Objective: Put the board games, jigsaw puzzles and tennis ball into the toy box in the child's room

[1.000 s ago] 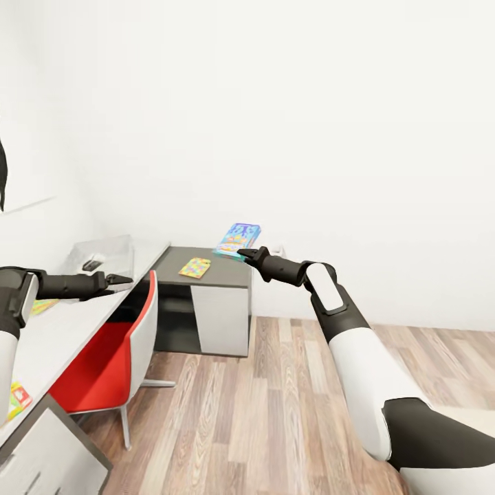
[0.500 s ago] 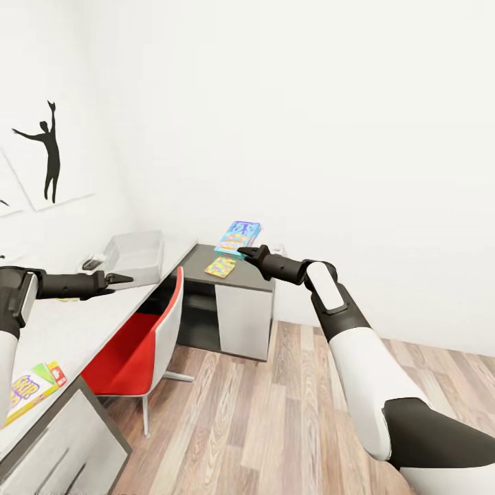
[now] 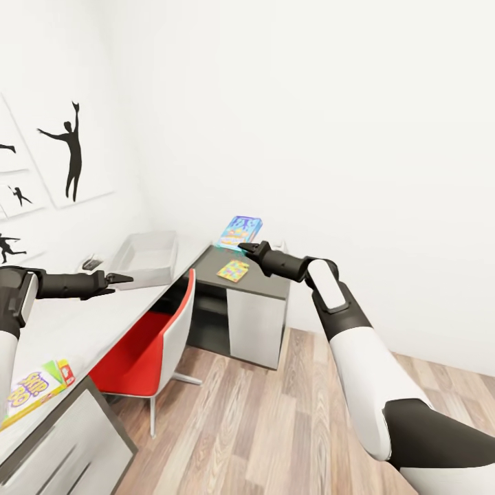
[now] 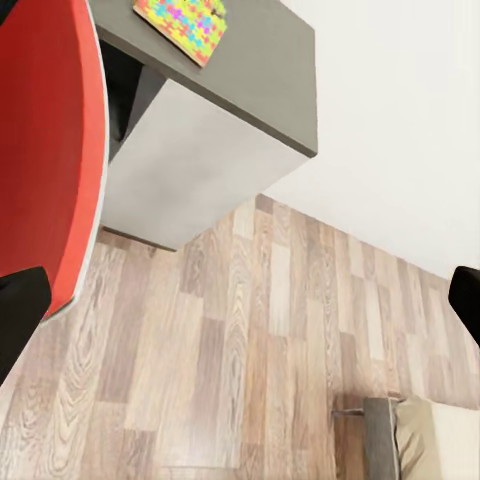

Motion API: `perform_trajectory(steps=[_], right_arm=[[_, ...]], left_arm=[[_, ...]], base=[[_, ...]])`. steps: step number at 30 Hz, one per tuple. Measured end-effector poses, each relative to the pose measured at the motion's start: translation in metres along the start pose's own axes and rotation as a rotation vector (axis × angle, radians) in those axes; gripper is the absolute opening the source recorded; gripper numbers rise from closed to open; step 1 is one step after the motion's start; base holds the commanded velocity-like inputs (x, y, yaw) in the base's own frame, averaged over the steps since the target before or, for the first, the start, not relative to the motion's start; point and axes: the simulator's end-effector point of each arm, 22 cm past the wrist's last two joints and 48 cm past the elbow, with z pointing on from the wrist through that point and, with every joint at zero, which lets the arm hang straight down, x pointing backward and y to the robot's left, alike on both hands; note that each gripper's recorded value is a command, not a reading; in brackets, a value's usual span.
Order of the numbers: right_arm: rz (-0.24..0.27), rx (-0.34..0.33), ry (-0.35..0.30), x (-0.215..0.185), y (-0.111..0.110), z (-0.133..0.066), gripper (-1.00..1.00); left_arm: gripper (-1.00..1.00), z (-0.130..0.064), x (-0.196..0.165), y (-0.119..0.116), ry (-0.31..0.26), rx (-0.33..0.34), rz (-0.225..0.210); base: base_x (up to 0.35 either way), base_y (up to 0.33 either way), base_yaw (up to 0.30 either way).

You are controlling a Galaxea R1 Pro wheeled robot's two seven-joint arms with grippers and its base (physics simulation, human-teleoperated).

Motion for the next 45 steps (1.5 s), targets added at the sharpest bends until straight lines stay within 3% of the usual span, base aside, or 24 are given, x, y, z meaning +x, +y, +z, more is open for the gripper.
perform_trajectory(steps=[17,25,45], right_arm=[[-0.031,-0.002,0.002,0.0,0.008,0.001,-1.0],[-0.09,-0.038,-0.034,-0.016,0.038,-0.008,-1.0],[-0.096,-0.027,-0.031,-0.016,0.038,-0.009,-1.0]], left_arm=[[1.0,0.0,0.0,0.0,0.0,0.002,0.0],[1.0,-0.001,-0.001,-0.014,-0.002,0.068,0.0],[1.0,-0.001,-0.001,-0.02,-0.004,0.092,0.0]], base=[[0.124,-0.092,0.02],[0.016,-0.07,0.257],[0.022,-0.044,0.286]])
